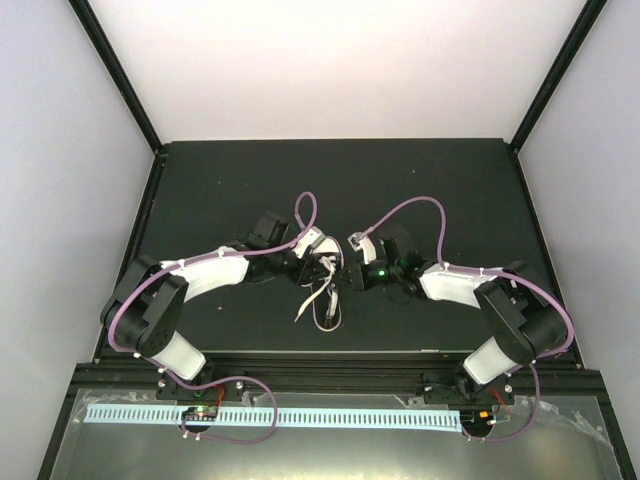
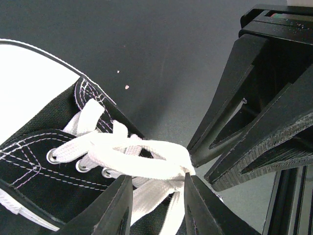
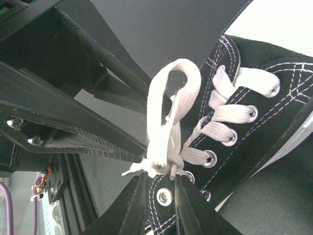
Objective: Tie the shoes
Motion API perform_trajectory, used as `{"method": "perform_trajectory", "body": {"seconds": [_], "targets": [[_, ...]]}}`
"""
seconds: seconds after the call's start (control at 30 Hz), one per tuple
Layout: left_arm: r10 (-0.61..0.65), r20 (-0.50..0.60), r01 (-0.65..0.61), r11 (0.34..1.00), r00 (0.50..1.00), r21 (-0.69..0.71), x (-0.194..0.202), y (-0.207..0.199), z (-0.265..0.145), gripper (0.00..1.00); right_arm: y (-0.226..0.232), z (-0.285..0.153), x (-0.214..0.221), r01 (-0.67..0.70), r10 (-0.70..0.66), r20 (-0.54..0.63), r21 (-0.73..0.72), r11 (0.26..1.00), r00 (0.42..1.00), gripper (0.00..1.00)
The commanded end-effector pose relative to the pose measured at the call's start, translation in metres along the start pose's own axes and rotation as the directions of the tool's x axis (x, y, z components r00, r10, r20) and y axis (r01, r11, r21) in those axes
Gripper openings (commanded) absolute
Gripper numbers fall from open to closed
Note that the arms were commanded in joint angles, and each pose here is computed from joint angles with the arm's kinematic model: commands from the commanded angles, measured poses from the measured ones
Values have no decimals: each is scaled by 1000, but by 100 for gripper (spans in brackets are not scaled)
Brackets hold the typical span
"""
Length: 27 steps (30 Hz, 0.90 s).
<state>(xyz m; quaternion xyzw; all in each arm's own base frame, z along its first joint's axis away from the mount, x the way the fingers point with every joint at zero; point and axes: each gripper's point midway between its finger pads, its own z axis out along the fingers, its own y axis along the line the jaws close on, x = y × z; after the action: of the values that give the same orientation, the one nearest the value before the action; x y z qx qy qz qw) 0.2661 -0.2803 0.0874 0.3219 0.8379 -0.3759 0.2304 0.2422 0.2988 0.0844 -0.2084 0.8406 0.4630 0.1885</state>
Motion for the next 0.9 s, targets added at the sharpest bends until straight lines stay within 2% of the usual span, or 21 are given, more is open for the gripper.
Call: {"method": "perform_trajectory", "body": {"seconds": [0.0,0.3,0.47,0.87], "targets": [[41,13,-41,999,999,8,-14,-4,2,32,1,5,-4,24,-24,-1,0,1000,1000,20],[41,8,-41,999,999,16,-13,-5,3,32,0,8,-9,26,-26,7,5,1000,1000,15],[40,4,-40,999,999,19,-13,-4,4,33,1,10,-11,30,-30,6,2,1000,1000,2],[18,54,-16,999,998,-40,-23,2,-6,36,-11,-6,-5,24,-27,25,93,995,999,2]]}}
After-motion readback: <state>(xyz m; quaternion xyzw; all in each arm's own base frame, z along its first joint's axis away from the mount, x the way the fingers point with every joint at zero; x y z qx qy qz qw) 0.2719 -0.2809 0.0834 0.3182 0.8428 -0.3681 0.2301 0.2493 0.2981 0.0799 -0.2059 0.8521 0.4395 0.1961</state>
